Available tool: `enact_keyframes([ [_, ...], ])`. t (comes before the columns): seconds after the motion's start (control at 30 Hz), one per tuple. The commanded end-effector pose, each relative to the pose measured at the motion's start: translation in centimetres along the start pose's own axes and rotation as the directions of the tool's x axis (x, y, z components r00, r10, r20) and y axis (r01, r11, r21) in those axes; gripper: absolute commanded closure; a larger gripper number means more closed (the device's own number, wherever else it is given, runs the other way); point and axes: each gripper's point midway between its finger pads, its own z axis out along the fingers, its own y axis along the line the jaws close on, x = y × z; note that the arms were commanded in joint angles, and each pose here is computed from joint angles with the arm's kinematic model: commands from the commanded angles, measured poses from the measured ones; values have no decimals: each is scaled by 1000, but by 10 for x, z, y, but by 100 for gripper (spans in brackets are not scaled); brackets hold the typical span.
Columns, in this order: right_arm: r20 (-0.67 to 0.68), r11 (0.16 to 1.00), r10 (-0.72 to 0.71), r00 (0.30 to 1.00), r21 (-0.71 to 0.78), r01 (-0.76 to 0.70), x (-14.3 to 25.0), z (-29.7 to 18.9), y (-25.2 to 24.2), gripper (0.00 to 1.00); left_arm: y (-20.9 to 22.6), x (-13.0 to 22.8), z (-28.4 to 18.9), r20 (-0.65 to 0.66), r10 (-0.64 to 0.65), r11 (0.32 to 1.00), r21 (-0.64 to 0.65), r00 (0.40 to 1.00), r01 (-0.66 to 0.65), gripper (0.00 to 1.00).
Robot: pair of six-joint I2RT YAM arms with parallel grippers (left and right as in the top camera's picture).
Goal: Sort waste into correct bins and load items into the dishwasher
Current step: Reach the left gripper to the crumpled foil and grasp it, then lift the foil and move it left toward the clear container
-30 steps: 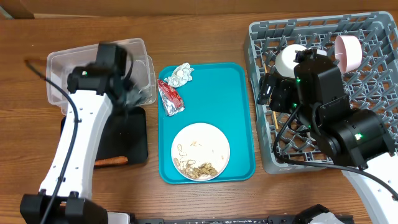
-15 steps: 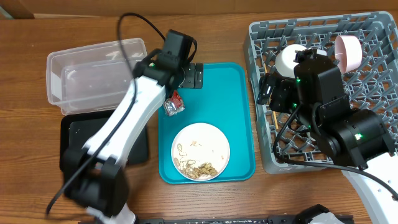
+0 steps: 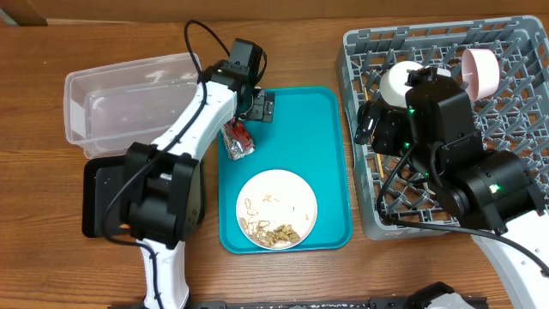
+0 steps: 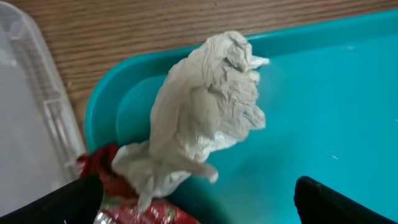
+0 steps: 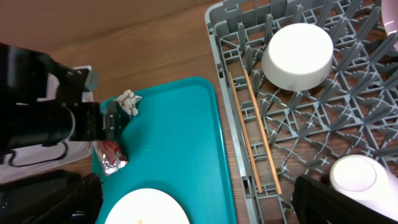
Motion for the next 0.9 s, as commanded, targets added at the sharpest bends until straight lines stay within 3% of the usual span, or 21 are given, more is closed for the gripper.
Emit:
enact_keyframes([
  [0.0, 16, 1000, 8, 1000, 4, -8, -4, -2, -1, 0, -2, 0, 20, -11, 34, 999, -16, 999, -34, 0],
  [0.17, 16, 1000, 8, 1000, 4, -8, -4, -2, -1, 0, -6, -18, 15, 54, 28, 1000, -1, 998, -28, 14],
  [0.27, 16, 1000, 8, 1000, 4, -8, -4, -2, -1, 0, -12, -24, 13, 70, 29, 999, 23, 997, -30, 30],
  [0.4, 16, 1000, 8, 1000, 4, -8, -4, -2, -1, 0, -13, -26, 12, 78, 28, 999, 25, 997, -30, 71],
  [0.43, 16, 1000, 8, 1000, 4, -8, -4, -2, -1, 0, -13, -26, 12, 78, 29, 999, 25, 997, -31, 89],
  [0.47, 16, 1000, 8, 1000, 4, -8, -4, -2, -1, 0, -13, -26, 10, 76, 29, 999, 24, 997, -31, 96],
  [0.63, 16, 1000, 8, 1000, 4, -8, -4, -2, -1, 0, -12, -37, -21, 62, 49, 999, 21, 997, -50, 96],
  [0.87, 16, 1000, 8, 1000, 4, -8, -4, -2, -1, 0, 2, -69, -108, 133, 32, 999, -15, 991, -30, 96],
])
